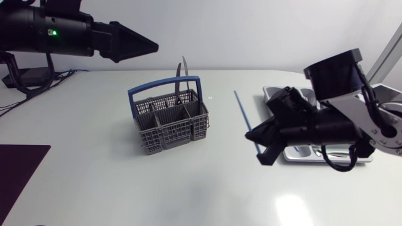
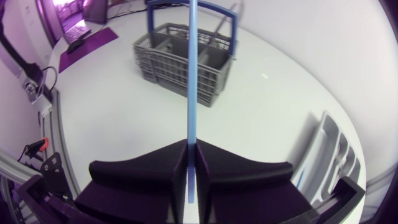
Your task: Unload the cutlery basket into the drawer organizer.
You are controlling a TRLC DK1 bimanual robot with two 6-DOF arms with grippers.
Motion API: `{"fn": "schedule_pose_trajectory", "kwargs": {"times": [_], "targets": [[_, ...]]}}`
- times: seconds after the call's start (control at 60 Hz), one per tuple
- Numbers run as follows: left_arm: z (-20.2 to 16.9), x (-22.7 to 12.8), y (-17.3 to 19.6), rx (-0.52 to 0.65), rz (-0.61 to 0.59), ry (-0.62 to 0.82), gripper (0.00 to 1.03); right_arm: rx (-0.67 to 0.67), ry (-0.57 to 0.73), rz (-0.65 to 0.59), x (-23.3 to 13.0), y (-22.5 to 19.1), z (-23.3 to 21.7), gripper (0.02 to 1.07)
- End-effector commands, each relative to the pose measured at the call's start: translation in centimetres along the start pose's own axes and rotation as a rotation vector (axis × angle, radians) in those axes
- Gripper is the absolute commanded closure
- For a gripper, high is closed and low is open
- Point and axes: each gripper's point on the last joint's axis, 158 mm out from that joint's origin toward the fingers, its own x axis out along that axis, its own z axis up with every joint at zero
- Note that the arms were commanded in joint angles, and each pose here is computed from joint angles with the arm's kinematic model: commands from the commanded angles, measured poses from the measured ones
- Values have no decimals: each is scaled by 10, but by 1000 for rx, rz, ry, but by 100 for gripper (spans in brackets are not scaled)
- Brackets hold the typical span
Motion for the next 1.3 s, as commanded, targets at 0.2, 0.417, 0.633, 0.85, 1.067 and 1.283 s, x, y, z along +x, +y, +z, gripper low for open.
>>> {"fn": "schedule_pose_trajectory", "kwargs": {"times": [0.2, 0.417, 0.633, 0.85, 1.067, 1.283], "targets": [[-53, -11, 64, 108, 227, 72, 9, 346, 124, -264, 10, -149, -71, 102], [-89, -18, 110, 156, 397, 95, 9, 482, 210, -359, 32, -203, -106, 101], [-116, -28, 155, 92, 479, 127, 9, 558, 277, -363, 53, -223, -134, 101], [-154, -20, 172, 72, 484, 173, 12, 567, 325, -375, 59, -226, -148, 80], [-189, -12, 189, 37, 488, 225, 12, 505, 303, -411, 48, -211, -124, 36], [-225, 1, 204, 2, 479, 290, 12, 341, 186, -342, 54, -154, -43, 27]]}}
